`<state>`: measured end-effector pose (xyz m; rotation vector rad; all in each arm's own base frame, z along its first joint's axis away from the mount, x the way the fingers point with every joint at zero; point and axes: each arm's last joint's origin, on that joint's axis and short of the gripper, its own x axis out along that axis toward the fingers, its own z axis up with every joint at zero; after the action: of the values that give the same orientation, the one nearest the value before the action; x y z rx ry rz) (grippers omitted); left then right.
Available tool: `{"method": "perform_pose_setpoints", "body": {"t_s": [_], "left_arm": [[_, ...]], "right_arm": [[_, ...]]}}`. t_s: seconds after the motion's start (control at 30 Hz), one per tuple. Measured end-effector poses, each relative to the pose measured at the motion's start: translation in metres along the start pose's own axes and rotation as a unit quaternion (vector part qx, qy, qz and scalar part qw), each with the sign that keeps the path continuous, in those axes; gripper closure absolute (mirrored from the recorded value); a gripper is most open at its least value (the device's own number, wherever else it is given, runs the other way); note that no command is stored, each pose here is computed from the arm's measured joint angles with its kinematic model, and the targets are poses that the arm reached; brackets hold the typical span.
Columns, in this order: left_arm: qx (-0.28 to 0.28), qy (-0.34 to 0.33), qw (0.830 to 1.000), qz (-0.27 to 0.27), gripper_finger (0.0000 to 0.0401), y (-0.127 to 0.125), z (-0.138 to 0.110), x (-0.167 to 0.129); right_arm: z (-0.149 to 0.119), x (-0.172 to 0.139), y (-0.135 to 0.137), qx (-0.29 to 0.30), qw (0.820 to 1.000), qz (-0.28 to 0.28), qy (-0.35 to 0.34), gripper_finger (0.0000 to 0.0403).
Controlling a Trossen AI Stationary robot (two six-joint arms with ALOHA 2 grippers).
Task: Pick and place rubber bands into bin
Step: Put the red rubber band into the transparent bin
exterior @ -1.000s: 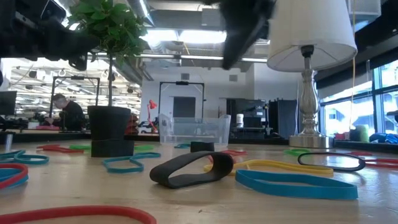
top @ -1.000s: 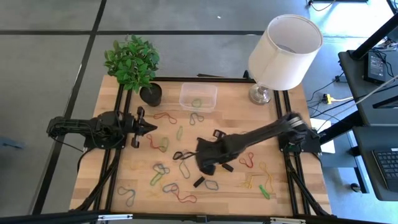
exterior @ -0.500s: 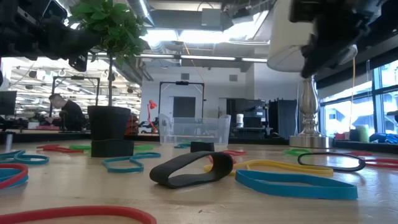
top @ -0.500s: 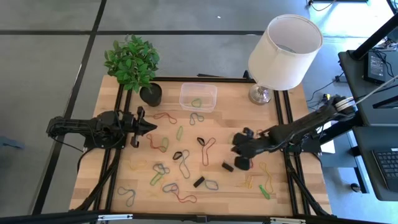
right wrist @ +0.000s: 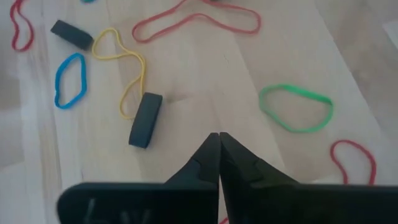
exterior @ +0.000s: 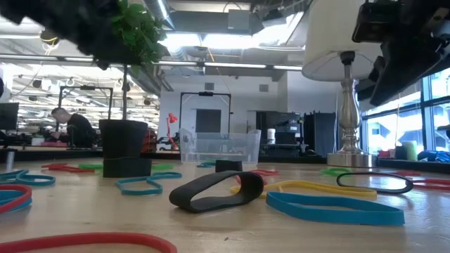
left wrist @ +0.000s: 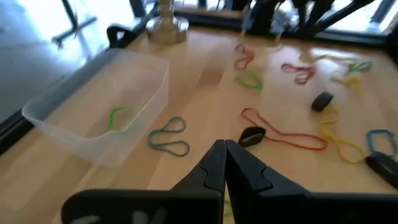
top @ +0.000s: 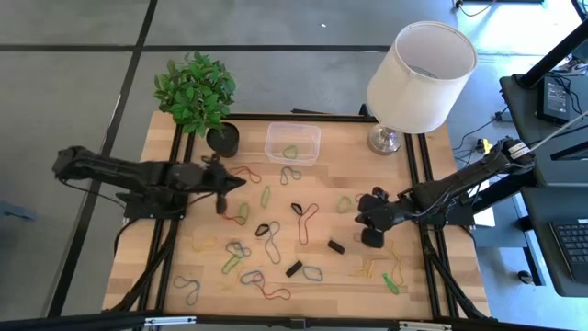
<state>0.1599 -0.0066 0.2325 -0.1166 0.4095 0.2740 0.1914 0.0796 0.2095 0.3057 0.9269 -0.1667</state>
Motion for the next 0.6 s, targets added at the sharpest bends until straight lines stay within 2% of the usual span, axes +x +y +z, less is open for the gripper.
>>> {"method": "perform_pose_setpoints", "body": {"t_s": [0.13,0.27,0.47,0.6], "left_arm": [[0.004,0.033,0.999,0.021,0.0398,-0.006,0.015,0.022],[0.008,0.066,0.997,0.041,0.0398,-0.007,0.019,0.042],[-0.028,0.11,0.993,0.037,0.0398,-0.009,0.012,0.063],[-0.032,0.133,0.99,0.022,0.0398,-0.011,0.007,0.069]], "right_arm": [[0.0,0.0,0.0,-0.025,1.0,0.0,0.0,0.0387],[0.0,0.0,0.0,-0.034,0.999,-0.001,0.0,0.0391],[0.0,0.0,0.0,-0.034,0.999,0.0,-0.002,0.0399],[0.001,0.0,0.0,-0.033,0.999,0.001,-0.003,0.039]]}}
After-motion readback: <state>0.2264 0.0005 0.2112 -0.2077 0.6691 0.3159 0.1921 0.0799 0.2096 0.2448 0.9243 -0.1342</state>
